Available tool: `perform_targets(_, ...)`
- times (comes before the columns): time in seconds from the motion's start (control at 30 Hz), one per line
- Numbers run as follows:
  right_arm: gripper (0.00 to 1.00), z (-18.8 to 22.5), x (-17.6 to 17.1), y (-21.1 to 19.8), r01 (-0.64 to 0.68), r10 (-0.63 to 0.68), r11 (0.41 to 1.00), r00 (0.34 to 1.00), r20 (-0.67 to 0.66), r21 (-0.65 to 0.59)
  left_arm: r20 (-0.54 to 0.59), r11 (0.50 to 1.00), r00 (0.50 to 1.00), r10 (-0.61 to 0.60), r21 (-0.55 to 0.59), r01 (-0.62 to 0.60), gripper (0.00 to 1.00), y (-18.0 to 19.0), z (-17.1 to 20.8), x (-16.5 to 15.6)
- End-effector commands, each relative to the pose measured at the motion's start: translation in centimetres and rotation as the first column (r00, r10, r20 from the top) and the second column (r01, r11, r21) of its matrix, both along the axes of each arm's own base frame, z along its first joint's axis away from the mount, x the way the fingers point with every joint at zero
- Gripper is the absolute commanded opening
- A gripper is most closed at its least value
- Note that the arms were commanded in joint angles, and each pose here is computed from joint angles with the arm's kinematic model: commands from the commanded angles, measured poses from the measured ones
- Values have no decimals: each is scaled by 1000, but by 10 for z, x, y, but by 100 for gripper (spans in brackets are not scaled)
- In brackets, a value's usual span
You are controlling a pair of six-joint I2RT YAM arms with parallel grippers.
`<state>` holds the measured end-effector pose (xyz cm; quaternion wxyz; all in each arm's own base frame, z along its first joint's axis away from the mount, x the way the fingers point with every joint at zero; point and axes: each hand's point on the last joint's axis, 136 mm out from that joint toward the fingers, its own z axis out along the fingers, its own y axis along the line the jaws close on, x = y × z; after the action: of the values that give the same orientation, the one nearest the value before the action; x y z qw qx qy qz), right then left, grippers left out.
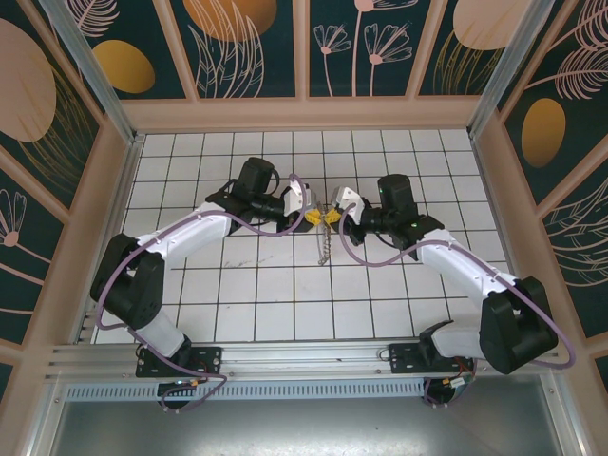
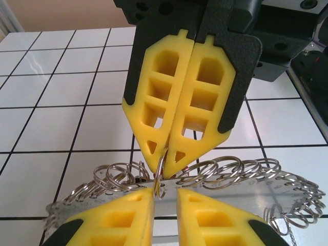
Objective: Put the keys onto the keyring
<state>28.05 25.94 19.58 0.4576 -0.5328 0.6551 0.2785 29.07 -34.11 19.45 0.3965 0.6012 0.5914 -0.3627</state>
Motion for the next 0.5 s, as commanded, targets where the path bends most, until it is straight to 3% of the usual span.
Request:
perform_targets(0.0,0,20,9,4,0,0,1000,997,73,4,47,1000,999,-7,-1,8,18,1,15,-5)
perform_targets(0.47,0,18,7,9,-11,14,999,997,79,-31,93,999,995,35,-3,-35,25,-1,18,-1)
